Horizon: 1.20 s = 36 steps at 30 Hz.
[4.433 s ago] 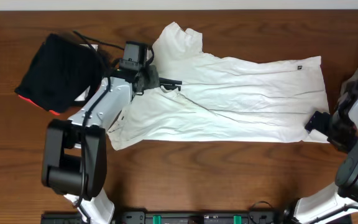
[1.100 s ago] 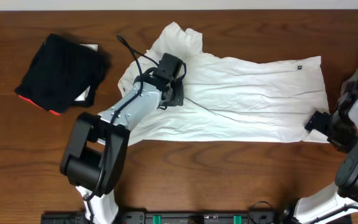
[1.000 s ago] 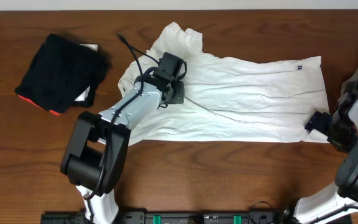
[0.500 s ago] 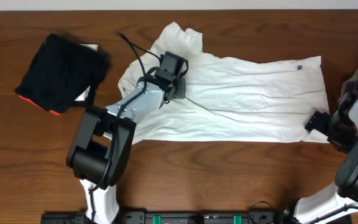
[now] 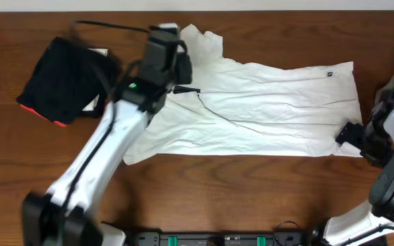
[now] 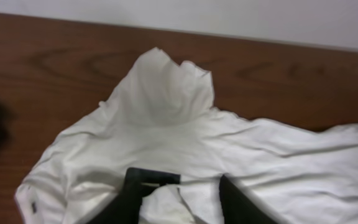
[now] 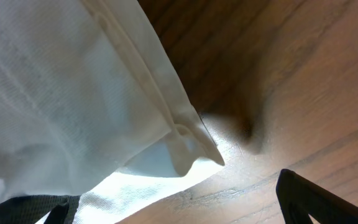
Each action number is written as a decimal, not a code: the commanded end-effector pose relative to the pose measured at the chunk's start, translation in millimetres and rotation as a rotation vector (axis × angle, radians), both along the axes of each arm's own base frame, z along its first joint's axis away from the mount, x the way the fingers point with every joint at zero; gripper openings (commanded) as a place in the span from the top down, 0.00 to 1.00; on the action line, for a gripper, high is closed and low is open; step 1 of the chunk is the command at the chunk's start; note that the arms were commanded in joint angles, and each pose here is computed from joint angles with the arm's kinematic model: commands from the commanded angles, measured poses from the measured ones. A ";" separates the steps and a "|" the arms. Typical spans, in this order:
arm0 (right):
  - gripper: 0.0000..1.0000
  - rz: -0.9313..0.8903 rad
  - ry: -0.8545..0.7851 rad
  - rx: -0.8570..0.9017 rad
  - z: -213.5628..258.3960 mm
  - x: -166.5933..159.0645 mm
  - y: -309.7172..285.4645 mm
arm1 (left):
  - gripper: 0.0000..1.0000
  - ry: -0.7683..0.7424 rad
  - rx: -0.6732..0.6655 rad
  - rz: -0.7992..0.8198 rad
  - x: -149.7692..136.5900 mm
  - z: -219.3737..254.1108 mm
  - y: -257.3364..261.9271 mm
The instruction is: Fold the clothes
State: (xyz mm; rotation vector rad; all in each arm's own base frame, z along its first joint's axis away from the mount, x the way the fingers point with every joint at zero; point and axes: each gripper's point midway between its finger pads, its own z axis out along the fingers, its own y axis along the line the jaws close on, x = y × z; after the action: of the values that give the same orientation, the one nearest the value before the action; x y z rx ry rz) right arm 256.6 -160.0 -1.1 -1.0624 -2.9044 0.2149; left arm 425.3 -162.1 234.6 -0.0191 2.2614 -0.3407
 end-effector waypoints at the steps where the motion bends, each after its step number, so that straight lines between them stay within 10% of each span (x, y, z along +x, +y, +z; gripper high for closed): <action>1: 0.01 0.004 0.086 0.090 -33.8 -19.4 21.8 | 0.39 0.023 0.021 0.014 -9.2 1.1 9.4; 4: 0.01 0.004 0.086 0.090 -33.8 -19.4 21.8 | 0.02 0.057 0.034 0.014 -16.6 -3.9 12.4; 36: 0.01 0.001 -0.004 0.060 -36.3 2.1 13.7 | 0.02 0.097 0.050 0.013 -22.8 -12.4 14.8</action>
State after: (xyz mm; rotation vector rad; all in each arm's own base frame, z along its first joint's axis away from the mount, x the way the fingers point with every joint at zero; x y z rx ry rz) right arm 276.8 -159.0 -4.0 -1.0921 -2.9840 0.1409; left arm 401.2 -151.6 225.5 -0.0239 2.3581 -0.3054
